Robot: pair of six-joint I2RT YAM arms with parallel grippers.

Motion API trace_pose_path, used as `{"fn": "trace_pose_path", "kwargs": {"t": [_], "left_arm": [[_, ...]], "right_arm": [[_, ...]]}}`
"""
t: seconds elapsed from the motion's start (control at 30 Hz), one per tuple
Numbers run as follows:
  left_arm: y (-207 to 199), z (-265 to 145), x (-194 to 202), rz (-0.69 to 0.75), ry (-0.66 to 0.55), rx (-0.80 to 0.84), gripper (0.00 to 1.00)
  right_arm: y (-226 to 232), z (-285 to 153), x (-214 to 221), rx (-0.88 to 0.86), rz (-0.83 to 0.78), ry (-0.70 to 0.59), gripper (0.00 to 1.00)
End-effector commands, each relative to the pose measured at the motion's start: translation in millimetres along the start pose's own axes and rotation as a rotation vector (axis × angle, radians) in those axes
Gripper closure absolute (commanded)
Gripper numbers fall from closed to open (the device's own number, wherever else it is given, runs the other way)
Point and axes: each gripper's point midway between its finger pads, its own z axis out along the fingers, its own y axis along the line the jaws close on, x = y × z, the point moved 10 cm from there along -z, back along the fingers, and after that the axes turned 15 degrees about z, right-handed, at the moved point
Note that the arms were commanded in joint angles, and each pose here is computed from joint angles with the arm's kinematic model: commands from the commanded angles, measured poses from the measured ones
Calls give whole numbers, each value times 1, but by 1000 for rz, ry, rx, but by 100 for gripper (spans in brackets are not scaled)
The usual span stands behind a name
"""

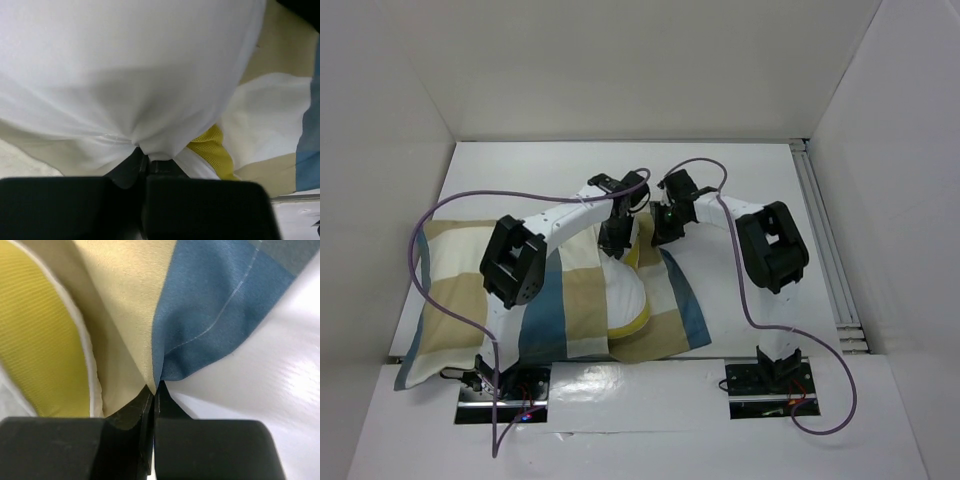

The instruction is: Put the pillow into the pillowcase

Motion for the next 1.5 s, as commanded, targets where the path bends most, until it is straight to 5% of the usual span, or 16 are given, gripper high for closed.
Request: {"fn": "trace_pose_path", "kwargs": {"t": [0.0, 0.2, 0.3, 0.33, 0.43, 0.67, 1.07, 1.17, 1.23, 1.3, 1.47], "left_arm": [[6, 21, 6, -53, 57, -24, 100], [74, -35, -13, -92, -57, -330, 100], [115, -77, -9, -165, -137, -258, 100], [129, -88, -4, -235, -157, -293, 100], [133, -115, 8, -252, -230, -339, 100], [110, -85, -6, -171, -146, -341, 100], [67, -50, -79, -207, -220, -179, 100], [55, -61, -84, -119, -242, -54, 67], [48, -71, -79, -61, -251, -1, 24], [34, -80, -69, -9, -265, 30, 7], [7, -77, -53, 64, -238, -15, 0]], "right_arm": [[-7, -20, -6, -5, 40, -49, 100], [13, -79, -61, -131, 87, -181, 100], [33, -164, -92, -169, 68, -384, 100], [30, -205, -98, -167, 79, -495, 100], [-17, -241, -82, -76, 171, -571, 100], [-100, -185, -45, 177, 355, -486, 100], [-124, -180, -58, 308, 419, -485, 100], [-121, -180, -62, 271, 407, -502, 100], [-119, -177, -64, 236, 400, -493, 100], [-115, -175, -63, 219, 399, -483, 100], [-117, -168, -66, 205, 391, -460, 100]]}}
